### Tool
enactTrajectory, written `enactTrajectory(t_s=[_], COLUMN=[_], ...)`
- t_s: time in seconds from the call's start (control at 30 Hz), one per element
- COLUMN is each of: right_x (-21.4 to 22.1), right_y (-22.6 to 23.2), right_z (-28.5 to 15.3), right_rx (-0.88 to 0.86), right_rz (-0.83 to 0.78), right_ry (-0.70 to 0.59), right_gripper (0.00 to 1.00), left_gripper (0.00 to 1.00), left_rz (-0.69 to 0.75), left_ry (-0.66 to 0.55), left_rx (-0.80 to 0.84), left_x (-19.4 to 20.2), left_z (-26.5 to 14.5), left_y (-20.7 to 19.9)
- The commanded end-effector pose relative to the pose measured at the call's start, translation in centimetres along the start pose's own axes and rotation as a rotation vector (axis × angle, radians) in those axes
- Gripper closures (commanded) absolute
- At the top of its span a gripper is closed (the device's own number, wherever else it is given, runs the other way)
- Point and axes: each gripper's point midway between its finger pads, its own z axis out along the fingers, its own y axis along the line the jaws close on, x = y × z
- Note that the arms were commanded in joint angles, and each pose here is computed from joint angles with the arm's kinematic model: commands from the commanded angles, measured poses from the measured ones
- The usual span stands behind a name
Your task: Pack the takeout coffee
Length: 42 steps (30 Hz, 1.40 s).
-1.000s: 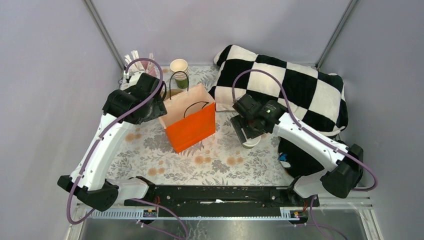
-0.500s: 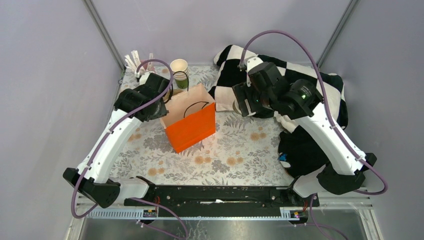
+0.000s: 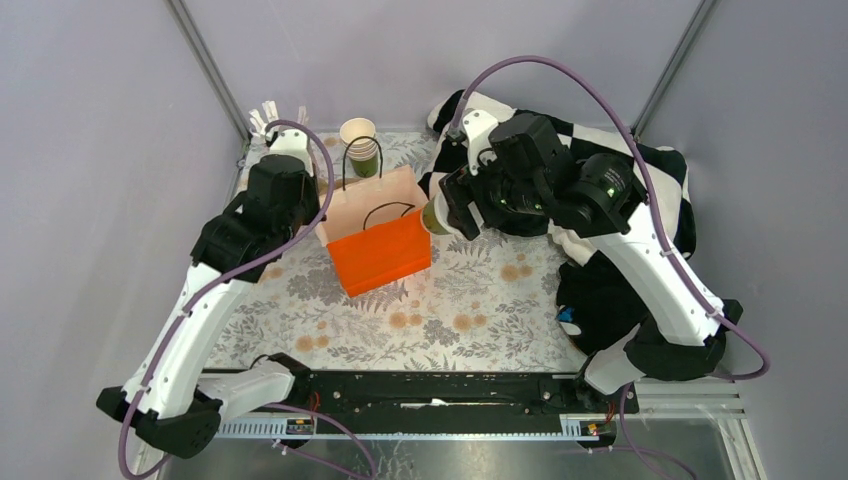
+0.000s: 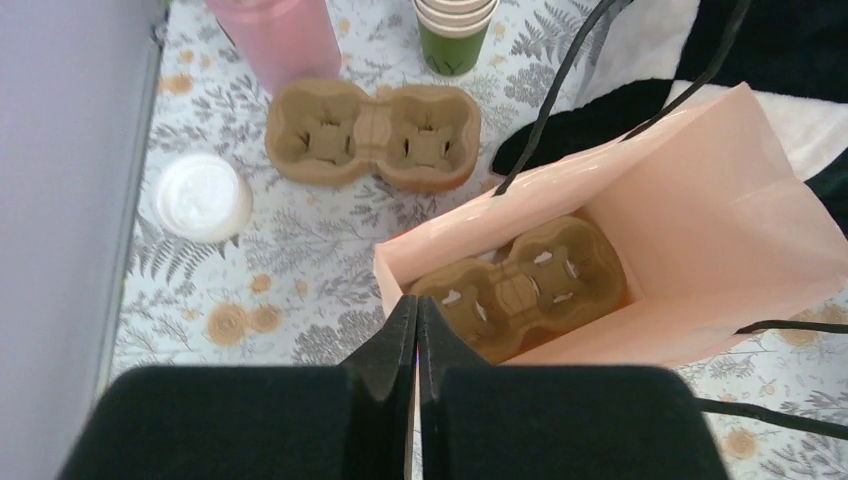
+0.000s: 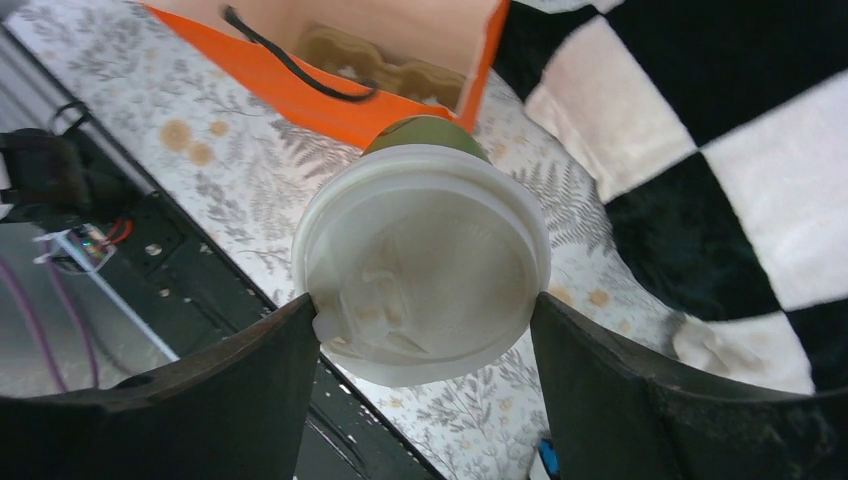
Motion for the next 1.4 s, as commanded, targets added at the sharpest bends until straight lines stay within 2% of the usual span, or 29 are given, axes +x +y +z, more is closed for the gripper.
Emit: enactTrajectory(t_s=[0.0,0.1,0.13,0.17,0.2,0.23,0.33,0.5,0.6,0.67,0.73,0.87,0.9,1.13,1.37], right_x=[-2.6,-2.8,-2.7,-2.7,-2.6,-2.6,-2.3,-2.0,-2.0,-2.1,-2.4,-3.4,-3.5,-4.6,-5.8], right_y=[2.9,2.8,2.3,1.6,0.9,0.3,-1.2,-2.5,-2.9,-3.0,-3.0,-2.4,-2.1,-0.1,3.9], right_z=[-0.7,-0.6,-0.6,-0.8,-0.8,-1.0,-1.6,-2.8,-3.5,-3.8,-4.0,-4.1,-4.0,-3.2,-1.8], right_rx=[-0.120,-0.107,-0.073,-0.036,0.000,0.033,0.114,0.181,0.193,0.198,0.197,0.159,0.142,0.035,-0.088], right_rz=[-0.028,-0.020,-0.017,-0.016,-0.014,-0.011,0.004,0.011,0.002,-0.004,-0.011,-0.024,-0.026,-0.075,-0.116], right_ry=[-0.088,-0.092,-0.089,-0.089,-0.086,-0.087,-0.095,-0.118,-0.128,-0.132,-0.139,-0.163,-0.167,-0.191,-0.209], right_gripper=[0.21,0.20,0.21,0.21,0.21,0.21,0.21,0.21,0.21,0.21,0.21,0.22,0.22,0.23,0.24], left_gripper=[1.00,1.00,0.91,0.63,0.49,0.45,0.42,0.38,0.40,0.48,0.60,0.97,1.00,1.00,1.00], left_rz=[0.069,0.068,0.038,-0.011,-0.048,-0.074,-0.158,-0.228,-0.239,-0.226,-0.207,-0.159,-0.147,-0.051,-0.041], left_ry=[-0.181,-0.147,-0.104,-0.064,-0.018,0.033,0.174,0.282,0.337,0.357,0.350,0.269,0.241,-0.032,-0.108], left_rx=[0.013,-0.023,-0.051,-0.075,-0.083,-0.079,-0.138,-0.151,-0.170,-0.210,-0.224,-0.217,-0.209,-0.106,-0.004], left_x=[-4.0,-4.2,-3.9,-3.5,-2.8,-1.8,1.3,4.3,5.4,6.2,6.5,5.0,4.4,-0.2,-1.0], left_z=[-0.9,-1.1,-1.1,-1.5,-1.7,-1.8,-1.7,0.1,1.3,2.2,3.1,4.1,4.0,1.8,0.6], left_y=[0.4,1.0,1.2,1.4,1.4,1.1,1.3,0.1,-0.4,0.0,0.1,0.3,0.4,1.3,0.5])
